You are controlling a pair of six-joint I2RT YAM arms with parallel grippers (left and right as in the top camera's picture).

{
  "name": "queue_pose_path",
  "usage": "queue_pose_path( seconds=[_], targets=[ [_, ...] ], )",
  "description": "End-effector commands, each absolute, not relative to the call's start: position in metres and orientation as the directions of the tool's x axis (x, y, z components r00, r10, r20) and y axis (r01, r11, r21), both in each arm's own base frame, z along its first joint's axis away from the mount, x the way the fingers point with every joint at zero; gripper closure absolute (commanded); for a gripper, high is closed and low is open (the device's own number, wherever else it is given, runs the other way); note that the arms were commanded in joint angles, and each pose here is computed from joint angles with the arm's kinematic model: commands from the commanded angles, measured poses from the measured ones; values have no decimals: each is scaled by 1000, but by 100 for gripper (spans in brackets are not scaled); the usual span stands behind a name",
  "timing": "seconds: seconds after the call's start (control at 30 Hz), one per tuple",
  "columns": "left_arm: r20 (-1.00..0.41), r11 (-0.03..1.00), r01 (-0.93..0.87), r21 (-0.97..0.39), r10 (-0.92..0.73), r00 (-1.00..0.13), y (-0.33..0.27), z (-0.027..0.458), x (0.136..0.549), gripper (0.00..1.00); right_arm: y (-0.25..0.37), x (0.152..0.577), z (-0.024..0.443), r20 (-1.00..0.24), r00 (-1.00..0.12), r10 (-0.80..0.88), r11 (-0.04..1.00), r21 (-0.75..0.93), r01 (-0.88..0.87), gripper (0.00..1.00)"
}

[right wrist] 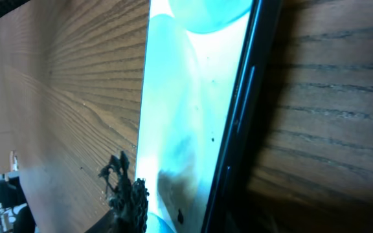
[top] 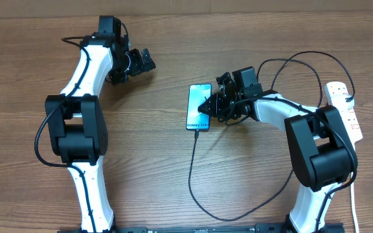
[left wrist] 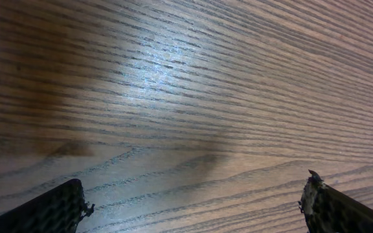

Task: Plug charger to phone and switch on socket
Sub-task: 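Lower the phone flat onto the table with the right gripper, then open the right gripper and lift it off the phone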

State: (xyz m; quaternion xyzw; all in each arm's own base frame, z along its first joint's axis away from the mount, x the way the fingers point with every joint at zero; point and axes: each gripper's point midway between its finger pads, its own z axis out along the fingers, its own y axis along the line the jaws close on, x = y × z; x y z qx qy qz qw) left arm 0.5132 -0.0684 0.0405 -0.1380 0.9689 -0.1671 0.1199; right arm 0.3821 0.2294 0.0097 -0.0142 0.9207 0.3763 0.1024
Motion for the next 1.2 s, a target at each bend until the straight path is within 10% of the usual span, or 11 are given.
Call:
queue_pose_path(
  seconds=[0.0, 1.17],
  targets=[
    [-214, 911, -211, -354, -299, -930, -70, 53, 515, 0, 229, 387, 9, -220, -974, 49, 731, 673, -115, 66],
    [-214, 911, -211, -354, -299, -930, -70, 53, 515, 0, 171, 412, 40, -323, -934, 151, 844, 534, -48, 55]
  ],
)
